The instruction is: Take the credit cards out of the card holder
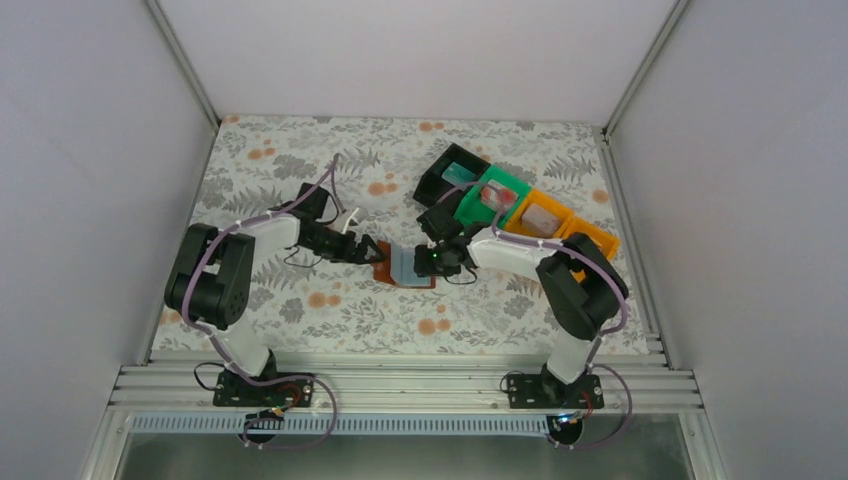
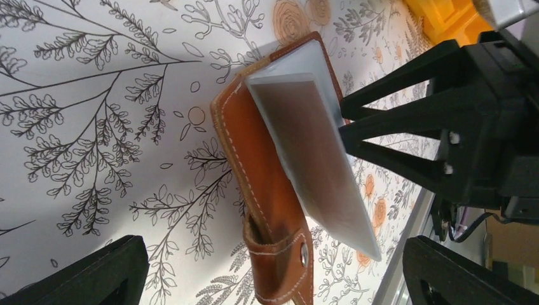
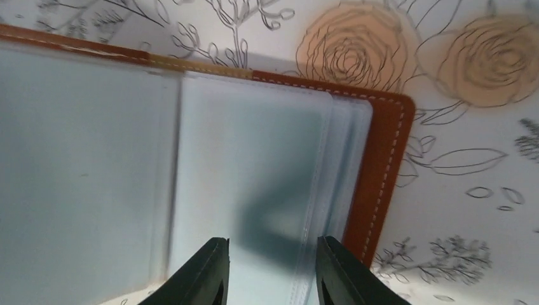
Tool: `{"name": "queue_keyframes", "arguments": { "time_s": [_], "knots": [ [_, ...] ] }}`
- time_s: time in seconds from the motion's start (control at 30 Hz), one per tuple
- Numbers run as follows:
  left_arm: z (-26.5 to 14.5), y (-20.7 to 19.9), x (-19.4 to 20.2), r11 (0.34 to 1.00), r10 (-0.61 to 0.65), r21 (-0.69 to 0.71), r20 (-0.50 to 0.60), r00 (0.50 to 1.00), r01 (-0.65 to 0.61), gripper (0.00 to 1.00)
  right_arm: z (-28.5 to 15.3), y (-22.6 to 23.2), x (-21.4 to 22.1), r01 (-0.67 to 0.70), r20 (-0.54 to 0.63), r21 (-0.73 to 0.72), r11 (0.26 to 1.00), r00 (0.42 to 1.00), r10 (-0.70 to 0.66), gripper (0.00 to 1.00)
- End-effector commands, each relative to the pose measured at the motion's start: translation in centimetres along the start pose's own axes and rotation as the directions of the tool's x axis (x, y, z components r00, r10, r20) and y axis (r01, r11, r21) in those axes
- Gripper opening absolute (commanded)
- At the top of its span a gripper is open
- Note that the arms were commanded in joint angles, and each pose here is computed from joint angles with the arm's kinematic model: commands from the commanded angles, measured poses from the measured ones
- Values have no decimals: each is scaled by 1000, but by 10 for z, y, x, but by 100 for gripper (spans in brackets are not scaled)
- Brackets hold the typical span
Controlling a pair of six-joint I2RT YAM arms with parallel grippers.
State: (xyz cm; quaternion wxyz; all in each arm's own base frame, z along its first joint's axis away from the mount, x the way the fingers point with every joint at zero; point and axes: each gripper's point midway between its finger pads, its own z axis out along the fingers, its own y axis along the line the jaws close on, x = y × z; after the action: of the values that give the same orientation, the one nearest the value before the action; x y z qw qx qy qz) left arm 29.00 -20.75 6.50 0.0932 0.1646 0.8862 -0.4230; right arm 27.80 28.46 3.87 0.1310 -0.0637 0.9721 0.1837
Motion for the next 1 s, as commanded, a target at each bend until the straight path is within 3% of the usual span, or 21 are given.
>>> {"name": "queue_keyframes", "arguments": {
  "time_s": [0.0,0.33,0.7,0.73,0.8,0.87,0.97],
  "knots": [
    [10,1,2,999,-14,39,-20,1000,15,100,17,10,8,-18,-47,-28,999,999,17,36],
    [24,9,10,996,-60,58,-77,995,64,95,28,33,4,9,-87,-82,997,996,-16,30],
    [23,6,11,996,-49,72,-88,995,55,93,28,88,2,18,-107,-284,959,993,-51,31],
    [22,6,12,996,-48,72,-89,995,55,89,27,92,2,20,-106,-302,953,993,-55,31],
    [23,6,13,996,-51,72,-93,994,57,71,25,96,2,20,-108,-323,946,992,-58,30],
    [23,8,14,996,-55,68,-94,994,62,39,24,95,1,19,-102,-320,947,993,-55,29],
    [23,9,14,996,-56,64,-94,994,63,17,13,102,-2,30,-74,-363,931,995,-61,29]
  ]
}}
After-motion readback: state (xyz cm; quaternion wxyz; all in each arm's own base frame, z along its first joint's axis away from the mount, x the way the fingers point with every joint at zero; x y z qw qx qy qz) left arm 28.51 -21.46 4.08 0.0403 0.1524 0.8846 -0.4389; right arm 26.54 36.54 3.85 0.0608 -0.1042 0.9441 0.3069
